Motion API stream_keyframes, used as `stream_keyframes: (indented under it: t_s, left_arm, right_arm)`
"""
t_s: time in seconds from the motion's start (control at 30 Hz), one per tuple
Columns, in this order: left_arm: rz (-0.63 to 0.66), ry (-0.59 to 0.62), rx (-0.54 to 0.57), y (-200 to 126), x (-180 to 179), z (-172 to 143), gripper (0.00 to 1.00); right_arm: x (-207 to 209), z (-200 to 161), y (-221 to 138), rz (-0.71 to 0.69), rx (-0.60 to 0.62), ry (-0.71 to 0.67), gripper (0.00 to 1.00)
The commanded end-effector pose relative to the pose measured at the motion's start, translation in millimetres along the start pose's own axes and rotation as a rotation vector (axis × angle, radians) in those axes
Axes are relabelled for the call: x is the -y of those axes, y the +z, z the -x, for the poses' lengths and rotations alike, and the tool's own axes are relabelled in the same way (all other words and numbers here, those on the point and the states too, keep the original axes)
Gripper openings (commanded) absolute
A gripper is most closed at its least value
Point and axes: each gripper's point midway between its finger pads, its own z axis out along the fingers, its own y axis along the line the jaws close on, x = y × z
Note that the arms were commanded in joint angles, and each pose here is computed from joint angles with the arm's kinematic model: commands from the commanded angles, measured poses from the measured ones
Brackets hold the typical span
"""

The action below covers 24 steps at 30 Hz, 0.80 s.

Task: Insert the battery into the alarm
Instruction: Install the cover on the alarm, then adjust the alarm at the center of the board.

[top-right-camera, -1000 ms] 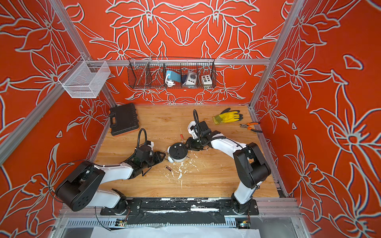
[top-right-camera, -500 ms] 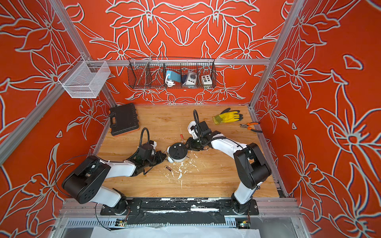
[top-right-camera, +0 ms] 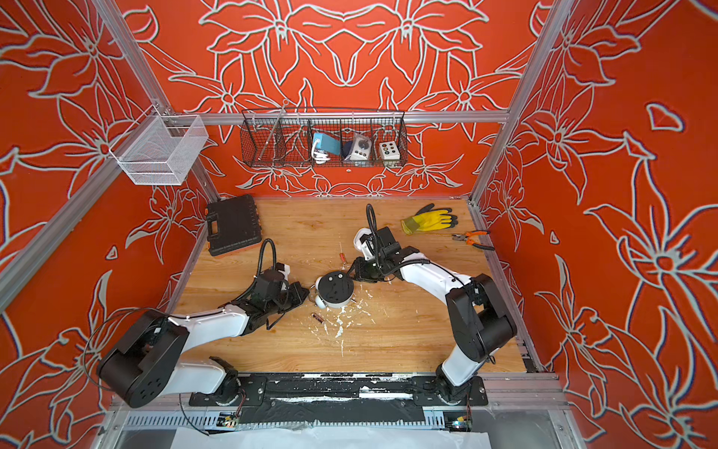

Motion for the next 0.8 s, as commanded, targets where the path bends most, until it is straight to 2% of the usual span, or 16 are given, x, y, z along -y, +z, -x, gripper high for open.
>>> stream_keyframes:
  t_s: [0.0, 0.2, 0.27, 0.37, 0.5, 0.57, 0.77]
  left_arm:
    - [-0.002, 0.009, 0.062, -12.4, 7.9, 19.7, 0.0]
    - [-0.017, 0.019, 0.11, -25.6, 14.1, 34.1, 0.0]
    - [-0.004, 0.02, 0.094, -22.6, 9.0, 31.7, 0.0]
    - [-0.004, 0.021, 0.048, -14.7, 5.0, 23.0, 0.23]
    - [-0.026, 0.024, -0.017, -4.1, 4.5, 11.1, 0.34]
    - [-0.03, 0.021, -0.047, 0.8, 3.5, 6.1, 0.35]
    - [-0.024, 0.007, -0.095, 12.8, -5.9, -5.8, 0.28]
  right_arm:
    - [0.5, -1.1, -4.0, -0.01, 0.013, 0.001, 0.37]
    - [1.3, -2.4, -2.8, -0.007, 0.01, 0.001, 0.37]
    - [1.9, -2.6, -1.6, -0.007, 0.008, 0.002, 0.37]
    - [1.9, -3.1, -0.9, -0.005, 0.005, 0.002, 0.37]
    - [1.7, -3.0, -1.5, -0.006, 0.006, 0.001, 0.37]
    - [2.0, -3.8, -1.6, -0.007, 0.006, 0.001, 0.37]
    - [2.8, -4.6, -2.0, -0.011, 0.006, 0.004, 0.37]
